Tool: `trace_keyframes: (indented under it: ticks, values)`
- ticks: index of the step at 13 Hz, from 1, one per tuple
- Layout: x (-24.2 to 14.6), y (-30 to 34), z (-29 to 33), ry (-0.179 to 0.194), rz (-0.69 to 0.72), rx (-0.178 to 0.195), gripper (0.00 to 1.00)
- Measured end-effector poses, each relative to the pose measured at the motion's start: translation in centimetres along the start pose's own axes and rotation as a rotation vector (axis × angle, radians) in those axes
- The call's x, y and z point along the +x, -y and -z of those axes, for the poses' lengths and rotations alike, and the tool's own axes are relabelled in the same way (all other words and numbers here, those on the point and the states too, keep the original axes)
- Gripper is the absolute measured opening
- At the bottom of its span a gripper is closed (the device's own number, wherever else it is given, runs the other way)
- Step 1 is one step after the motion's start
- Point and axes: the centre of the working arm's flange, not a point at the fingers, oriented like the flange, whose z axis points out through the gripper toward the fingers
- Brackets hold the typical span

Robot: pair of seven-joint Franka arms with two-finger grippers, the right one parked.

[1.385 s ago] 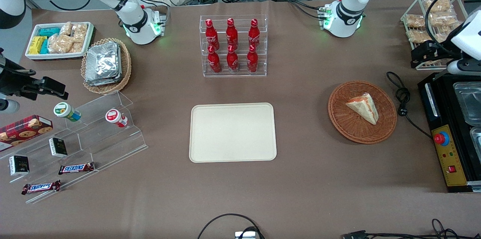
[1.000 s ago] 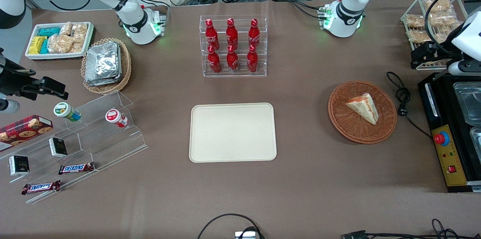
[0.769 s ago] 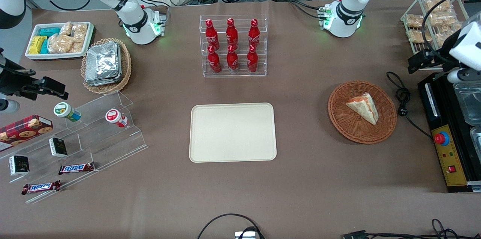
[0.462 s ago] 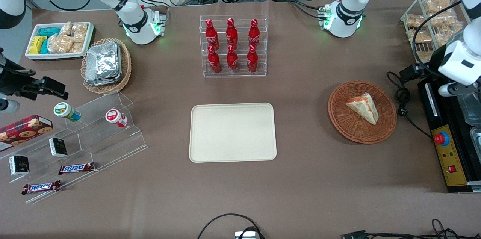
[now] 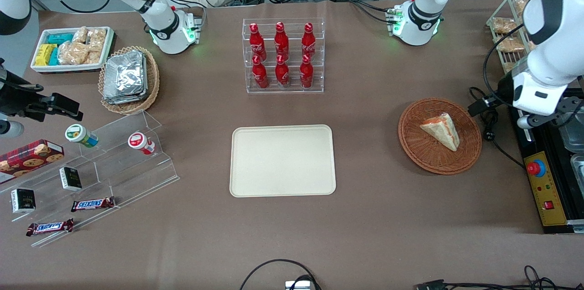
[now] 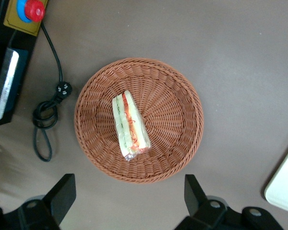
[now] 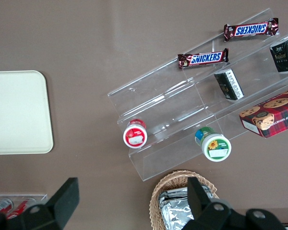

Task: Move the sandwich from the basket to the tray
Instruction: 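Move the left gripper over the wrapped sandwich in the wicker basket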

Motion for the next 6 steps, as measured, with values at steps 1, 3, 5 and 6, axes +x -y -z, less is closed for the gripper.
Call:
trace_keyframes:
  ticks: [1, 3, 5, 6]
  values:
    - [-0.4, 0.2, -1.8, -0.009, 0.016, -0.005, 1.00]
    - [-1.0, 0.5, -5.0, -0.016, 0.040, -0.014, 1.00]
    - [-1.4, 0.9, -7.0, -0.018, 0.076, -0.020, 1.00]
    - [-1.6, 1.1, -7.9, -0.022, 0.099, -0.023, 1.00]
